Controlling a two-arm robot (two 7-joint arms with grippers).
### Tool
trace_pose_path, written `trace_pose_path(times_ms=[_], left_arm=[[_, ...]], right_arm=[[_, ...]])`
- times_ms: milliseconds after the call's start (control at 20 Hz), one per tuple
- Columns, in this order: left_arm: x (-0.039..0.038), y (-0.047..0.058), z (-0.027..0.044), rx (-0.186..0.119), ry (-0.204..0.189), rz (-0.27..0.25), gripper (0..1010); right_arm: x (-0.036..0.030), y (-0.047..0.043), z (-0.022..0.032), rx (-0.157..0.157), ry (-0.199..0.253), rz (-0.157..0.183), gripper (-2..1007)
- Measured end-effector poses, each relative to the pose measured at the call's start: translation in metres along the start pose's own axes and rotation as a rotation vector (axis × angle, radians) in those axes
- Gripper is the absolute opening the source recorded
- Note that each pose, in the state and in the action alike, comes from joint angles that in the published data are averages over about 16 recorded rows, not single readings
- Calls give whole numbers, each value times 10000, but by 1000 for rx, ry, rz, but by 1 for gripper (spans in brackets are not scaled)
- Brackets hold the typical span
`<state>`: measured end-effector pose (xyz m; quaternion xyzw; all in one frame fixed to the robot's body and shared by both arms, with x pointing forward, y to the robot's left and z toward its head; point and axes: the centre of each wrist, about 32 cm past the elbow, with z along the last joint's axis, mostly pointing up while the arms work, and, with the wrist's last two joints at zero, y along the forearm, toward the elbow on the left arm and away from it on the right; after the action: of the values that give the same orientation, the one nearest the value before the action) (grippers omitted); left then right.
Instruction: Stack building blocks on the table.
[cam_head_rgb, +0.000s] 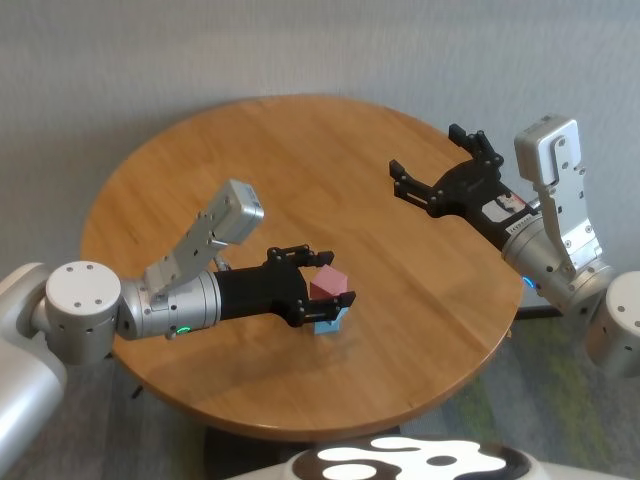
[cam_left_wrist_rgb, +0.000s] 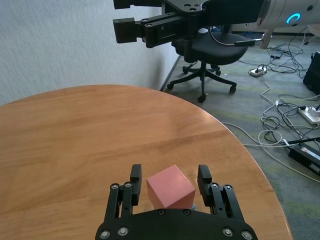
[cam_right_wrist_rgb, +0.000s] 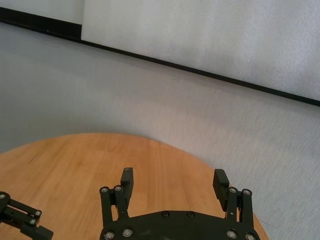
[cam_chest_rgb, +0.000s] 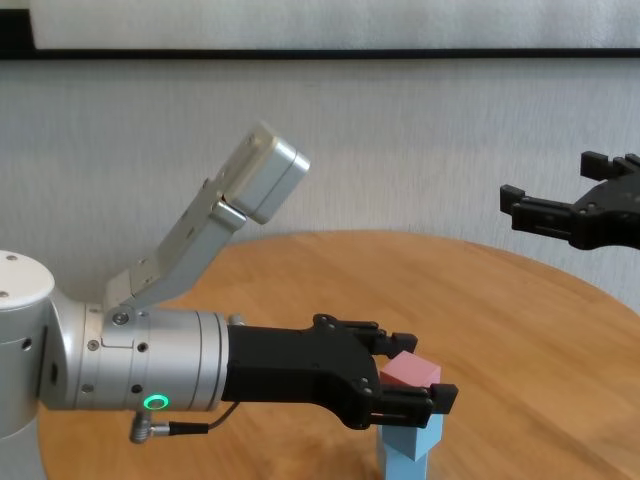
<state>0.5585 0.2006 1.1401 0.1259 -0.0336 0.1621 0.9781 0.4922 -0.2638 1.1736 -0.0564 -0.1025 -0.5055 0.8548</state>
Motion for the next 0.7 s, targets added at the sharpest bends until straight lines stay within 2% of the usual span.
trace_pose_path(times_ms=[150, 300, 500, 700], left_arm=[[-8, 20, -3, -30, -2, 5, 779], [-19, 58, -13, -81, -4, 27, 862], [-47, 130, -30, -160, -6, 94, 941], [-88, 215, -59, -236, 2, 191, 985]], right_arm=[[0, 0, 0, 0, 0, 0, 1005], [0, 0, 0, 0, 0, 0, 1005], [-3, 0, 2, 4, -2, -4, 1005], [-24, -1, 23, 20, -3, -17, 1005]])
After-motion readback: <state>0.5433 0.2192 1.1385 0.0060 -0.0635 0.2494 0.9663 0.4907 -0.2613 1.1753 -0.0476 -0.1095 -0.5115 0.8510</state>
